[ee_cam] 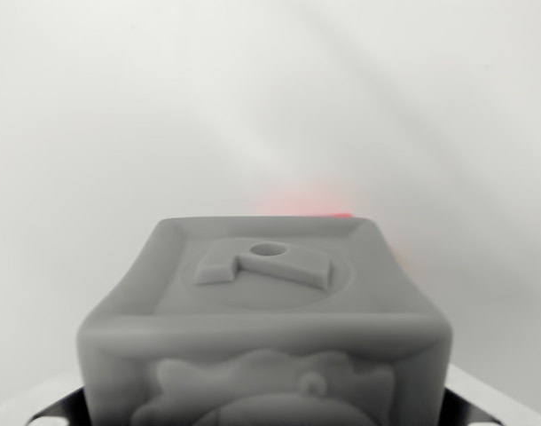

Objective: Destack cube

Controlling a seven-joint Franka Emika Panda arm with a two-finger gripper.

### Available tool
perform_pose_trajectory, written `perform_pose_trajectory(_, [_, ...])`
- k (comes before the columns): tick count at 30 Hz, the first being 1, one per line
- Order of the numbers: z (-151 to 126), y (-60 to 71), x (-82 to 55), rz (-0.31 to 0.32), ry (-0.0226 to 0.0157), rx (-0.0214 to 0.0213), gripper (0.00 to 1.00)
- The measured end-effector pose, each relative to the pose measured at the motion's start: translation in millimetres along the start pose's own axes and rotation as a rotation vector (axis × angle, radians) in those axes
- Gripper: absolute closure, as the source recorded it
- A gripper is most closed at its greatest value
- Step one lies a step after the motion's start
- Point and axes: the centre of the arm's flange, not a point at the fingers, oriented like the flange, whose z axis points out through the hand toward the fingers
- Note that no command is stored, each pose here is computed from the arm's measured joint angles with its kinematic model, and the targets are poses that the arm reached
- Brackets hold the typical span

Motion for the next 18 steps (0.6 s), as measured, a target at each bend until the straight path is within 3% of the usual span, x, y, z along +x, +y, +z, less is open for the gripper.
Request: perform_pose_trajectory(18, [2,-32.3,10.1,0.049,0.0001,-0.0007,1.00])
